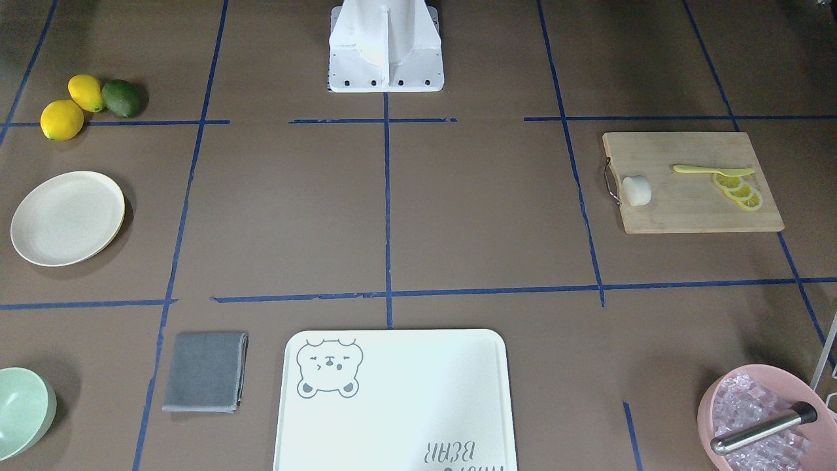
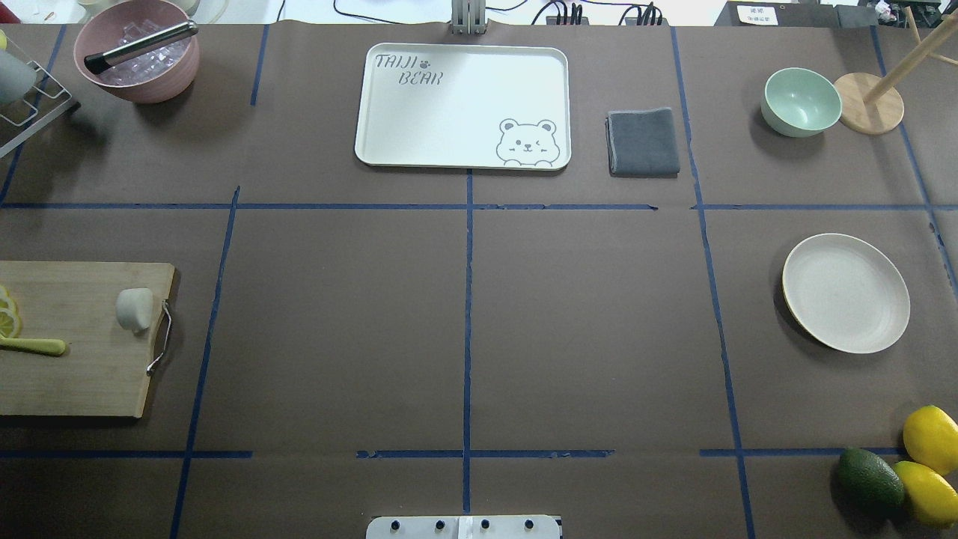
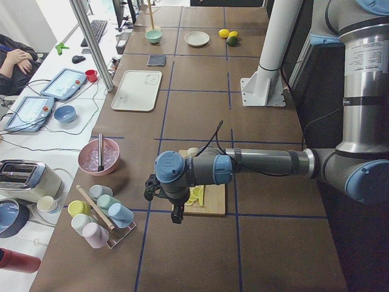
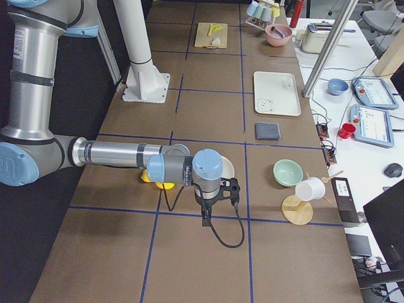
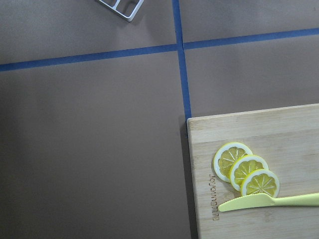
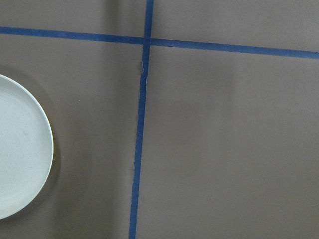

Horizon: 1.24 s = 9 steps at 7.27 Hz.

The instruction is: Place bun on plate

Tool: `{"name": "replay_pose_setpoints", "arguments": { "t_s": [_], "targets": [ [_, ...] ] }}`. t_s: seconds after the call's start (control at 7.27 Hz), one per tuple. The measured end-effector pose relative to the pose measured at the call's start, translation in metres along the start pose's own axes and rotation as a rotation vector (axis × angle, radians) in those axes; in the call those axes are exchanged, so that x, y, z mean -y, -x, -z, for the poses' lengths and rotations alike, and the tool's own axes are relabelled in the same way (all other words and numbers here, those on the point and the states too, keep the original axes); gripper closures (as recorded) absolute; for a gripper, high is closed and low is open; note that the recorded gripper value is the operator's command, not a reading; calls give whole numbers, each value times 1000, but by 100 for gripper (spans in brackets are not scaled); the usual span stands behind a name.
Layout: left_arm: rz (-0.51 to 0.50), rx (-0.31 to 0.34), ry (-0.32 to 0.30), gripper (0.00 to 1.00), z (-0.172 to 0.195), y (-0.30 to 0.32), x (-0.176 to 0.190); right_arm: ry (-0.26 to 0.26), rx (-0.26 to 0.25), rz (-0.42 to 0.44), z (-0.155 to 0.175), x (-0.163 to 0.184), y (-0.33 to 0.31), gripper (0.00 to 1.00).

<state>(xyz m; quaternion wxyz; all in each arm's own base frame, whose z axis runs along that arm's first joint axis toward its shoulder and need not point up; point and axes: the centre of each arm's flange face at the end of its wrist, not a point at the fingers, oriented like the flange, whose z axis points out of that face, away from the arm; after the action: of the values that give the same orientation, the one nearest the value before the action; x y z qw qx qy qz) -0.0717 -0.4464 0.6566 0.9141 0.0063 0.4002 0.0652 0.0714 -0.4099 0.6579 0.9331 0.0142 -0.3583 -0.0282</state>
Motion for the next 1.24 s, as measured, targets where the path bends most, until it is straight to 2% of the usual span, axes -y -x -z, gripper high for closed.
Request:
{"name": "replay_pose_setpoints", "arguments": {
  "t_s": [0.69,0.83,1.1,1.24],
  "targets": [
    [1,7,2,0,-1,2,2,5,2,4,-2,4,1,0],
    [4,6,3,0,-2,3,2,3,11,33,-7,7,9,0],
    [5,3,4,0,-2,3,2,-27,35,151,-39,14,27,0],
    [6,2,4,0,-3,3,1,-45,56,153,-58,16,37,1]
  ]
}}
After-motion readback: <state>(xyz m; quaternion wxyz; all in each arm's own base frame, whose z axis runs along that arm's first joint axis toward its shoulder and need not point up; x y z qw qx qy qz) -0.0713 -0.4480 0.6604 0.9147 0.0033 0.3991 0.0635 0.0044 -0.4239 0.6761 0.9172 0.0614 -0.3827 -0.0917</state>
